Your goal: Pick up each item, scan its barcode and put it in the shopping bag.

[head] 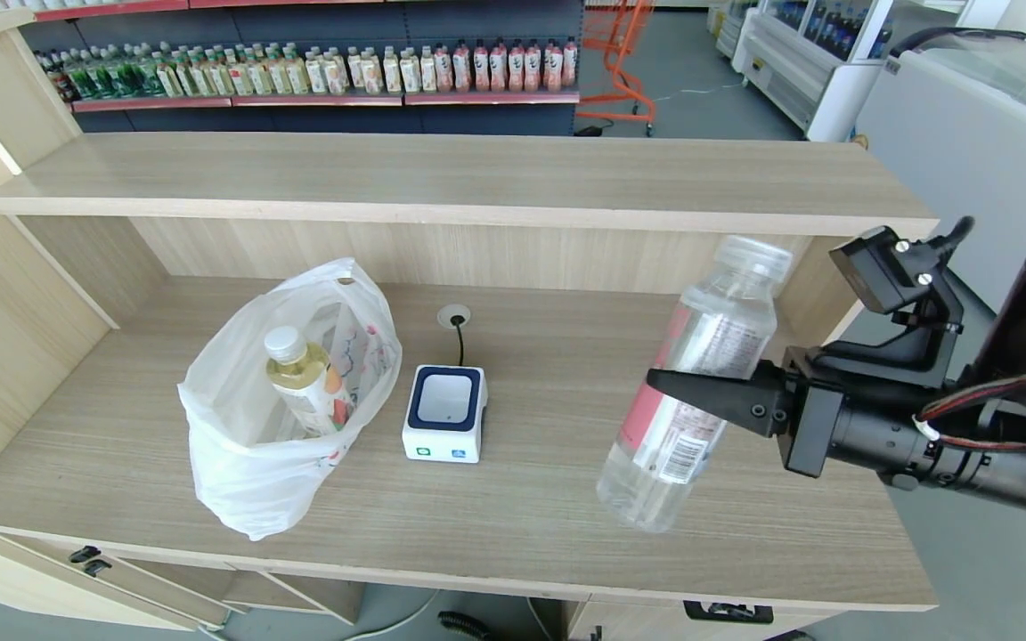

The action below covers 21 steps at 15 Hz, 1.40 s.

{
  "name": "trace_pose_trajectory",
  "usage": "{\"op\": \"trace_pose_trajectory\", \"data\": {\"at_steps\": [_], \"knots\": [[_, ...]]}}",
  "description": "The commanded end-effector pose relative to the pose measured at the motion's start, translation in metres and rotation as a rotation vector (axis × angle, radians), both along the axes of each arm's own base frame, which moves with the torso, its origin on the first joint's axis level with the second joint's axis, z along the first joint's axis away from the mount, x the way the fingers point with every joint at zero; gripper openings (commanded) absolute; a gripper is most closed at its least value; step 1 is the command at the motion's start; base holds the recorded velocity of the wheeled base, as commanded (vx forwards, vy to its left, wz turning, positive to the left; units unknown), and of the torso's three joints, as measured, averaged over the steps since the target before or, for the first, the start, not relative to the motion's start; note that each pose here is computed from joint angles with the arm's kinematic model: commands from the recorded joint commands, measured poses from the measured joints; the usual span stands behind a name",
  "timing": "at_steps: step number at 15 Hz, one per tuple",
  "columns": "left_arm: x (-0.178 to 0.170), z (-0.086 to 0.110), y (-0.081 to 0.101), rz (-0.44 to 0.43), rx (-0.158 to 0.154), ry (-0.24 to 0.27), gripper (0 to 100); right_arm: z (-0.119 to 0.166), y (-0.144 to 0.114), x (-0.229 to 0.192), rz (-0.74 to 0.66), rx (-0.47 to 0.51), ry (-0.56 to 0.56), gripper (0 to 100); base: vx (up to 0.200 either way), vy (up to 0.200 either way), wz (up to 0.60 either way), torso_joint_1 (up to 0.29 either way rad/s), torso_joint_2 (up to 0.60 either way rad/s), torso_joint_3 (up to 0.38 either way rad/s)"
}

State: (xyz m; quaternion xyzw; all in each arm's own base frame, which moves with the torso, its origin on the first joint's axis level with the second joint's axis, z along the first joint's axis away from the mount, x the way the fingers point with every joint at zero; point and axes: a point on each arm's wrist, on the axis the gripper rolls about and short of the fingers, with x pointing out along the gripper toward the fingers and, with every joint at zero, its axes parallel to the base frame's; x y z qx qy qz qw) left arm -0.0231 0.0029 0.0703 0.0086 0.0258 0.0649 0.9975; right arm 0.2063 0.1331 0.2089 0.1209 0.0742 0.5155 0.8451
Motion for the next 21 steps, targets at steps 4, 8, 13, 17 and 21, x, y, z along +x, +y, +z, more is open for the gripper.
{"op": "trace_pose_trajectory", "data": {"at_steps": [4, 8, 13, 17, 21], "knots": [[0.000, 0.000, 0.000, 0.000, 0.000, 0.001, 100, 0.008, 0.012, -0.020, 0.086, 0.001, 0.004, 0, 0.000, 0.000, 0.00, 0.000, 0.00, 0.000], [0.000, 0.000, 0.000, 0.000, 0.000, 0.001, 100, 0.010, 0.014, -0.037, 0.137, -0.029, 0.058, 0, 0.000, 0.000, 0.00, 0.000, 0.00, 0.000], [0.000, 0.000, 0.000, 0.000, 0.000, 0.001, 100, 0.012, 0.013, -0.037, 0.128, -0.026, 0.078, 0, 0.000, 0.000, 0.00, 0.000, 0.00, 0.000], [0.000, 0.000, 0.000, 0.000, 0.000, 0.001, 100, 0.020, 0.017, -0.034, 0.104, -0.053, 0.113, 0, 0.000, 0.000, 0.00, 0.000, 0.00, 0.000], [0.000, 0.000, 0.000, 0.000, 0.000, 0.001, 100, 0.037, 0.041, -0.039, 0.030, -0.084, 0.124, 0, 0.000, 0.000, 0.00, 0.000, 0.00, 0.000]]}}
